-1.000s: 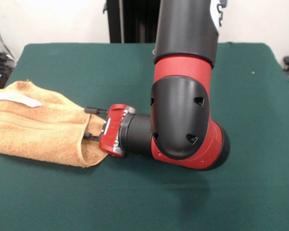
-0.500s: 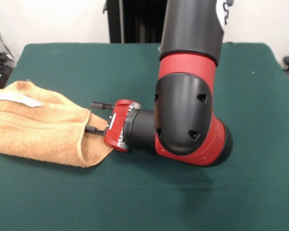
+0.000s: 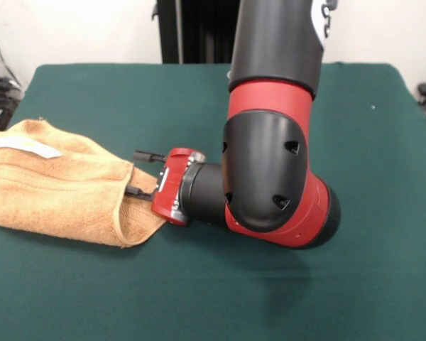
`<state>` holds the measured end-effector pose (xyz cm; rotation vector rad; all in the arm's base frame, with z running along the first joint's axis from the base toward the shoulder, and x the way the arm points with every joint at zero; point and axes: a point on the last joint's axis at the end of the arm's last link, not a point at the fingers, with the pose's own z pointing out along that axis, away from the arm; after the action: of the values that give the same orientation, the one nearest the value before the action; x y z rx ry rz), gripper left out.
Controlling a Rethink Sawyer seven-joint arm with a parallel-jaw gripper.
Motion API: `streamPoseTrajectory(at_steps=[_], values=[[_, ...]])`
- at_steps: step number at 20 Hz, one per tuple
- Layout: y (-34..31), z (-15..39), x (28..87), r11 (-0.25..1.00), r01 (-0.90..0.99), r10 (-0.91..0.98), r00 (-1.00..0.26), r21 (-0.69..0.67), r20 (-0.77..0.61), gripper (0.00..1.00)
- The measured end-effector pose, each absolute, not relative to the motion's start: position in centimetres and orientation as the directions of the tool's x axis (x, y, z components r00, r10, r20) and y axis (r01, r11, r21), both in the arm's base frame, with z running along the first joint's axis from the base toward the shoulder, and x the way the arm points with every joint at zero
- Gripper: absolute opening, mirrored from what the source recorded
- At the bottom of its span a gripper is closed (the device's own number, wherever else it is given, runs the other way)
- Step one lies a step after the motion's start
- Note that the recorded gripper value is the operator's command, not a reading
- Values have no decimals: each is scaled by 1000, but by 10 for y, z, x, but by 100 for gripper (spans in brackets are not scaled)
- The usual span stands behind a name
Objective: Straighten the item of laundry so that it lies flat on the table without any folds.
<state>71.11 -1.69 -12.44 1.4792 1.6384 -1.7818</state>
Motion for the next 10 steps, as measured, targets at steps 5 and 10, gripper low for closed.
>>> streamPoseTrajectory(at_steps=[5, 10], values=[[-18, -124, 712, -308, 773, 405, -421, -555, -812, 100], [-18, -125, 713, -315, 768, 408, -421, -558, -810, 100]])
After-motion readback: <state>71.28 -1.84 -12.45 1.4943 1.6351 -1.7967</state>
